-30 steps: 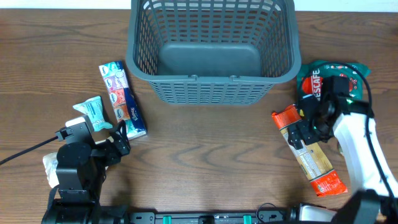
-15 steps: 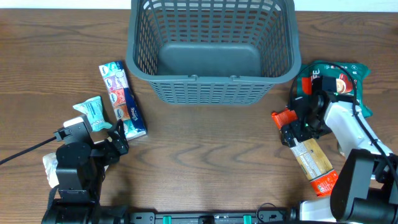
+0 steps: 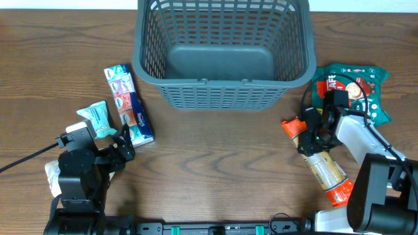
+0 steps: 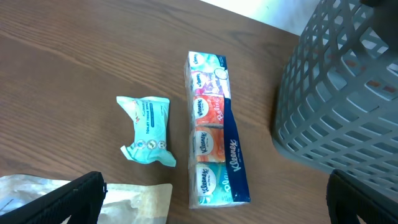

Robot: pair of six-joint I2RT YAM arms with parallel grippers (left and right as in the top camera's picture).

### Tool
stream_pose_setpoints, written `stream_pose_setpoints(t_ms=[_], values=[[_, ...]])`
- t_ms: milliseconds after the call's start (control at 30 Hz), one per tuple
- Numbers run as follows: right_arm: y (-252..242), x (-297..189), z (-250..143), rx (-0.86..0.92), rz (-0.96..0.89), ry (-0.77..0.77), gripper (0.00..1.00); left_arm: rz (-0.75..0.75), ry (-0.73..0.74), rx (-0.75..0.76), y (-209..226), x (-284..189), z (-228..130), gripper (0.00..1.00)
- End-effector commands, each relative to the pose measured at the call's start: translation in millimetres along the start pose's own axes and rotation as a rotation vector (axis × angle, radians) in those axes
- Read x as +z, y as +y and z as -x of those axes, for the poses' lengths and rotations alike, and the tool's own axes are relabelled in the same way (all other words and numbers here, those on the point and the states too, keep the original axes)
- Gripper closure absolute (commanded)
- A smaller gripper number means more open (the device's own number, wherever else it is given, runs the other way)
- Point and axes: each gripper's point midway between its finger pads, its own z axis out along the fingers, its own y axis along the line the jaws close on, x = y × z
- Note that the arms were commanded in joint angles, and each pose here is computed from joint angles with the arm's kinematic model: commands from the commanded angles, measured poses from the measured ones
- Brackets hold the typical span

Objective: Pack container
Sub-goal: 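Move the right gripper down and grasp the orange snack bar pack, then lift the snack bar pack and lower it into the grey basket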

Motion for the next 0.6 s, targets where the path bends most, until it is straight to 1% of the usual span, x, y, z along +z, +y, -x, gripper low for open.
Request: stream_pose_setpoints(t_ms=[0, 167, 267, 433, 567], values=[[6, 5, -2, 0.014, 0.036, 0.0, 0.75, 0.003, -0.024, 0.007, -1, -4, 9, 0.01], [5, 5, -1, 0.015, 0.032, -0.006, 0.98, 0.003, -0.024, 0.007, -1, -4, 9, 0.01], [3, 4, 3, 0.054, 0.026, -0.02, 0.99, 0.003, -0.024, 0.007, -1, -4, 9, 0.02], [2, 3, 7, 0.215, 0.022, -0.031, 0.99, 0.003, -0.024, 0.007, -1, -4, 9, 0.01], [-4, -3, 16, 0.294, 0.014, -0.054, 0.99, 0.003, -0.023, 0.007, -1, -4, 9, 0.01]])
